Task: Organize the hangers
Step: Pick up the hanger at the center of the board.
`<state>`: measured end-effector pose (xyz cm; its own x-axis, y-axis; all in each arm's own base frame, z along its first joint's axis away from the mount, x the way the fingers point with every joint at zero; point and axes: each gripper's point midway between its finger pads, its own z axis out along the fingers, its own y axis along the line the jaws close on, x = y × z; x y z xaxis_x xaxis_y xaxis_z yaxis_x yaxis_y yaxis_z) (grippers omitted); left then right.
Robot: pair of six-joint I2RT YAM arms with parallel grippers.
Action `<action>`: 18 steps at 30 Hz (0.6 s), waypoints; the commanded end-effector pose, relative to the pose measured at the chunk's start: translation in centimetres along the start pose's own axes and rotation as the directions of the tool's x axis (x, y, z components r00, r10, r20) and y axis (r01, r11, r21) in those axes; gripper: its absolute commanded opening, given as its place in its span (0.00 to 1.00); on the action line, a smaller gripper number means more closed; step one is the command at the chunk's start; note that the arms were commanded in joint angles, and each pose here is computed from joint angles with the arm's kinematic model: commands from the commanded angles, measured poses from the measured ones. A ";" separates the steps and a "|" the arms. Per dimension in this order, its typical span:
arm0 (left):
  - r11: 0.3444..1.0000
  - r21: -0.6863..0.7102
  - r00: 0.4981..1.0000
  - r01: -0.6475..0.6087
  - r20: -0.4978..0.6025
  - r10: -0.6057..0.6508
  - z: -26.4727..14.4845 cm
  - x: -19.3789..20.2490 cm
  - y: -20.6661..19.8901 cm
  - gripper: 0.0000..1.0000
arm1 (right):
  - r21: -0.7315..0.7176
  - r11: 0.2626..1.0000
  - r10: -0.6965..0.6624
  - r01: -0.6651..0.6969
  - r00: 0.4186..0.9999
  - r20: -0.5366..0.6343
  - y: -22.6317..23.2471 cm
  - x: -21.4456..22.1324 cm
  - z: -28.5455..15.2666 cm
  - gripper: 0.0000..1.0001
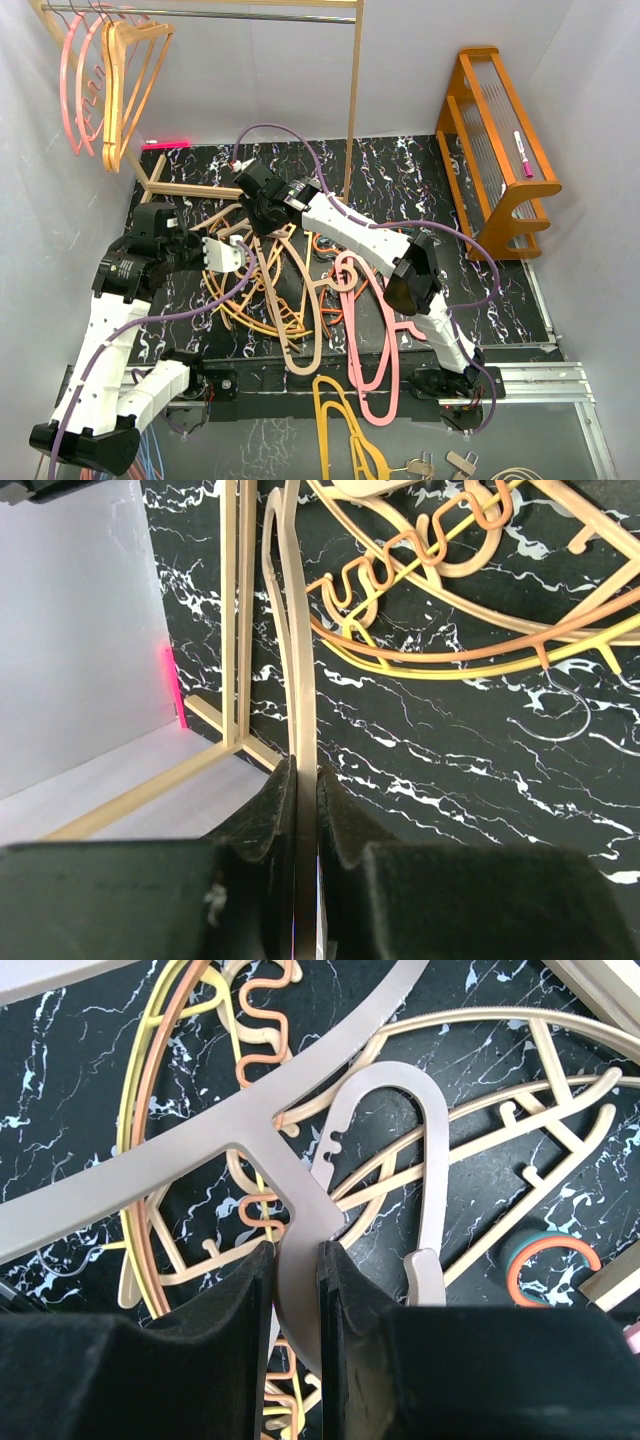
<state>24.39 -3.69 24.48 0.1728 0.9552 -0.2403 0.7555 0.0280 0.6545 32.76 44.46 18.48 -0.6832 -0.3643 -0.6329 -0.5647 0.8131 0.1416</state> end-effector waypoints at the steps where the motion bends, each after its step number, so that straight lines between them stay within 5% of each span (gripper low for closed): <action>1: 0.999 0.025 0.995 0.035 -0.091 -0.033 -1.8 1.3 -0.5 0.00 | -0.066 0.998 0.026 -0.014 0.983 0.182 0.7 -5.3 -5.3 0.08; 4: 0.997 0.021 0.992 0.075 -0.099 -0.072 -2.7 1.3 -0.5 0.00 | -0.099 0.995 0.038 -0.014 0.969 0.245 1.2 -7.0 -7.4 0.10; 5: 0.996 0.002 0.991 0.092 -0.099 -0.092 -2.9 1.2 -0.2 0.00 | -0.115 0.993 0.048 -0.017 0.961 0.274 1.4 -7.8 -8.3 0.21; 9: 0.979 -0.099 0.978 0.177 -0.090 -0.186 -4.5 1.0 1.3 0.00 | -0.148 0.989 0.080 -0.017 0.900 0.429 1.5 -11.4 -13.3 0.97; 13: 0.912 -0.250 0.935 0.325 -0.059 -0.349 -6.3 1.1 3.5 0.00 | -0.116 0.992 0.117 -0.056 0.775 0.621 -0.4 -14.6 -20.4 0.99; 18: 0.742 -0.395 0.830 0.542 0.116 -0.545 -9.5 0.0 5.3 0.00 | -0.067 0.986 0.146 -0.151 0.602 0.785 -4.5 -14.9 -28.5 0.99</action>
<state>23.02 -1.17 29.89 -0.1336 0.9013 -0.4120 0.6202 0.4003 0.6746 32.25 38.83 40.25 -0.3614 0.0221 -0.9321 -0.5652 0.7899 0.2378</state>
